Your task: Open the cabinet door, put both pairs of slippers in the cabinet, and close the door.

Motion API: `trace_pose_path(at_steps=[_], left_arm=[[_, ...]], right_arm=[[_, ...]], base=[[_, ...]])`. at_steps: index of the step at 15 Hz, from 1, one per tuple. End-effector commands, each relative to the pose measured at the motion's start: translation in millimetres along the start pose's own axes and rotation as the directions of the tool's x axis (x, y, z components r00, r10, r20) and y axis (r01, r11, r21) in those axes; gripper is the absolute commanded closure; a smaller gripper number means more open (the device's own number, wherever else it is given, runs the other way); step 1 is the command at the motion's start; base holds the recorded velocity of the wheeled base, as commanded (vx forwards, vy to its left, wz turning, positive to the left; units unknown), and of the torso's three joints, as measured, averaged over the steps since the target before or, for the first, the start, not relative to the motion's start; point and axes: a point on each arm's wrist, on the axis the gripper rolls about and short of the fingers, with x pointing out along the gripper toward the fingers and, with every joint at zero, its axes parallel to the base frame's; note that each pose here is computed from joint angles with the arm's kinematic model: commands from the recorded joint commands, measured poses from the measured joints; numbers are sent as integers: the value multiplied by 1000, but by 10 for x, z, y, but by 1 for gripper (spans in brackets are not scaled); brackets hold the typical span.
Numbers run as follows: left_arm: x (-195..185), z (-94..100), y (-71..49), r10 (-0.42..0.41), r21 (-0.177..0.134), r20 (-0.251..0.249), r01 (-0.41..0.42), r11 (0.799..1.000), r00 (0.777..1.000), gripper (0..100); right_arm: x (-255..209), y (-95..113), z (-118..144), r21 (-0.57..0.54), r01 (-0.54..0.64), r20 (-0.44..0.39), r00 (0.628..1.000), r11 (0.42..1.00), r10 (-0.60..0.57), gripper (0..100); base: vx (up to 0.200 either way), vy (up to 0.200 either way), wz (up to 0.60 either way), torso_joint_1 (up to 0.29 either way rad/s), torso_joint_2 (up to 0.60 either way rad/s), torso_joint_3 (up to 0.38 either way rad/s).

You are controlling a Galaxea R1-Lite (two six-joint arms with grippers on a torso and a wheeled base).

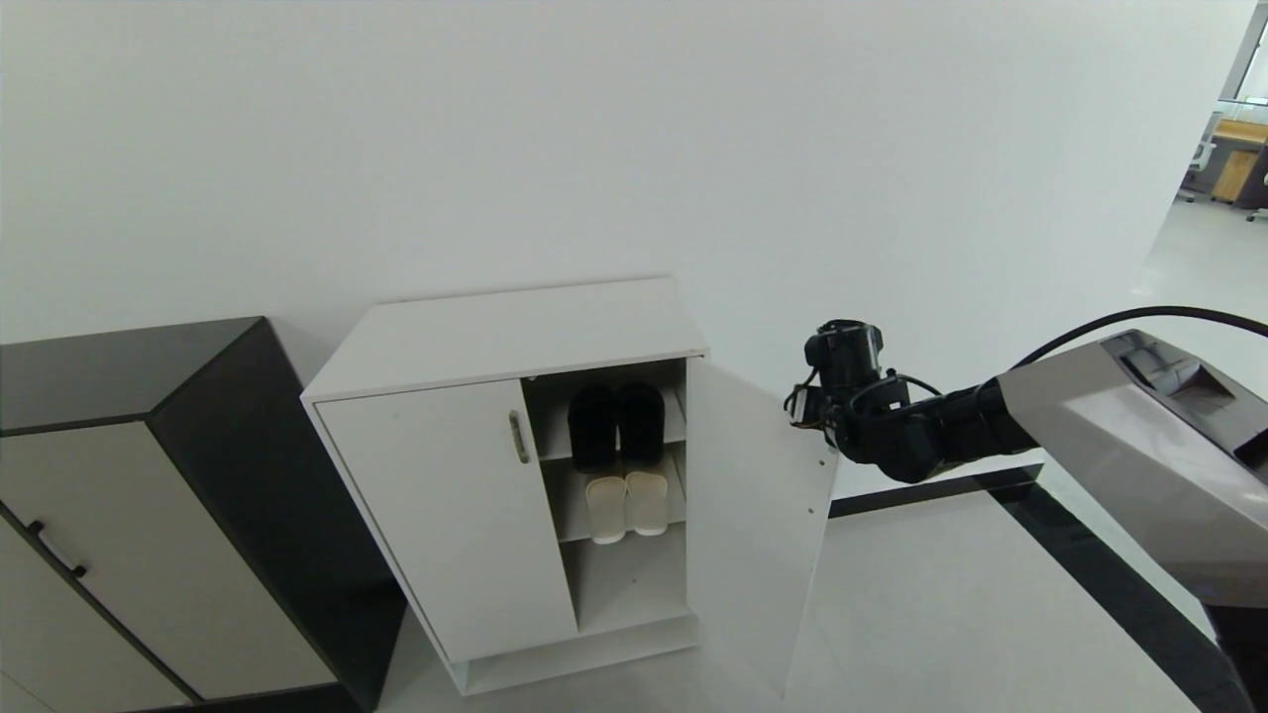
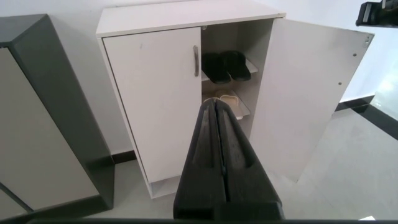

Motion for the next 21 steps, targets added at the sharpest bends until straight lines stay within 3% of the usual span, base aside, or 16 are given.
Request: trace_pose_path(at_steps=[1,11,21], left_arm=[[0,0,0,0,0,0,0,1000,1000,100],[0,0,0,0,0,0,0,1000,1000,100],[0,0,0,0,0,0,0,1000,1000,100]], right_arm=[[13,-3,-17,-2,2,-3,1000,1000,-2,100],[-47,37,-86,-37,1,-53,999,999,-3,100],[-994,606,-344,-100,-205,-107,975,974,194,100]], base=[[0,0,0,0,0,0],[0,0,0,0,0,0],[0,0,0,0,0,0]])
